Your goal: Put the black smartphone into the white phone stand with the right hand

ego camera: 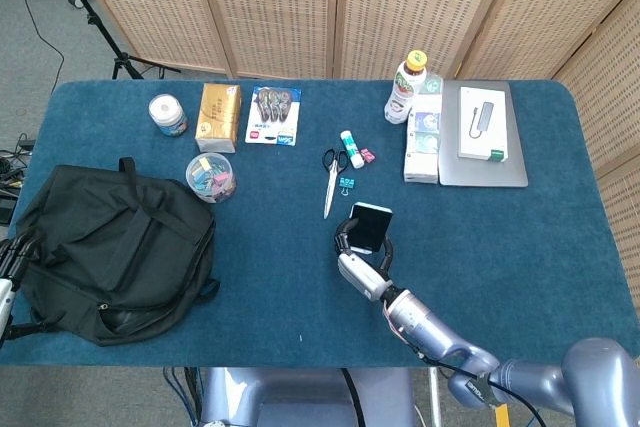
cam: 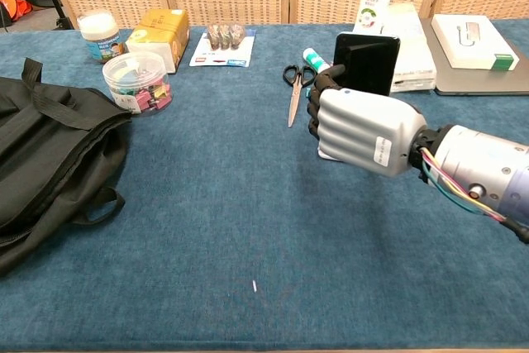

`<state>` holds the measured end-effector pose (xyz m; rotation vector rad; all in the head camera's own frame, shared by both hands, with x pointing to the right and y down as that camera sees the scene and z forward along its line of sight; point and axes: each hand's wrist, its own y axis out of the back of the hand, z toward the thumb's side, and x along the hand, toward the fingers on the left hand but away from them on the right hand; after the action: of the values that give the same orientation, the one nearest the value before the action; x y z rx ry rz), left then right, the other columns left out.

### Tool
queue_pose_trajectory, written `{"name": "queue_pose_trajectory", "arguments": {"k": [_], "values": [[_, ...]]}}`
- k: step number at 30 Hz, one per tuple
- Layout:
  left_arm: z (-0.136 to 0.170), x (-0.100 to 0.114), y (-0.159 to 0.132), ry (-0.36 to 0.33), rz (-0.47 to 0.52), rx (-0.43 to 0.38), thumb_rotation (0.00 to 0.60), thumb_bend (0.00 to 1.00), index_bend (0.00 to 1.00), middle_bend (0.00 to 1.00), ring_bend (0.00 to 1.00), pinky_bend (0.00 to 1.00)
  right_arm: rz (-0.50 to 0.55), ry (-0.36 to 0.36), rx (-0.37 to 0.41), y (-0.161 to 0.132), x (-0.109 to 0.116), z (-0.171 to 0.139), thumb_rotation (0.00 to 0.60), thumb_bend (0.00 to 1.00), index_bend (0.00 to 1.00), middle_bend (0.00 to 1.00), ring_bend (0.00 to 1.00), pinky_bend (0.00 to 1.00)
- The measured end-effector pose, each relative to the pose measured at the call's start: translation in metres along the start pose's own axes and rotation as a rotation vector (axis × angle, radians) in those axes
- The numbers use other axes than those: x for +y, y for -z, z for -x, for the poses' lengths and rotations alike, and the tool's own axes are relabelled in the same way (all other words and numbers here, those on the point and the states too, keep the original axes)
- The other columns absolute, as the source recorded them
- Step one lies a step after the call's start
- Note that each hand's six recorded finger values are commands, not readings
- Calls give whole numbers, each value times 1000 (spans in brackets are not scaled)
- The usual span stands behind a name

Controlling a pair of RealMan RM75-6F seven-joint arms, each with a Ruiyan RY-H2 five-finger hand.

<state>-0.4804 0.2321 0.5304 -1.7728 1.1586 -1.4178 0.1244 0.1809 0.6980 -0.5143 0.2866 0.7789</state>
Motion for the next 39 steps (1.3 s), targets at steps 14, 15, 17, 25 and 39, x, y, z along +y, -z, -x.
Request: {"name": "queue_pose_trajectory", "arguments": {"k": [14, 15, 17, 25, 39], "values": [[0, -1, 0, 5, -2, 2, 600, 48, 0, 0, 0, 0, 37, -32, -13, -1, 3, 0, 600, 440, 366, 249, 318, 366], [0, -1, 0, 5, -2, 2, 600, 48, 0, 0, 0, 0, 38, -34, -14, -1, 3, 0, 600, 440, 357, 237, 311, 366], [0, -1, 0, 4, -1, 2, 600, 48, 0, 0, 0, 0, 40, -35, -16, -1, 4, 0, 600, 440, 329, 205, 297, 366], [0, -1, 0, 6, -3, 2, 600, 48, 0, 0, 0, 0, 59, -55, -36, 1, 6, 0, 600, 440, 216, 98, 264, 366], [0, 0, 0, 6, 0, 2, 600, 49, 0, 0, 0, 0, 114, -91, -62, 3, 14, -1, 600, 414, 41, 0, 137, 366]]}}
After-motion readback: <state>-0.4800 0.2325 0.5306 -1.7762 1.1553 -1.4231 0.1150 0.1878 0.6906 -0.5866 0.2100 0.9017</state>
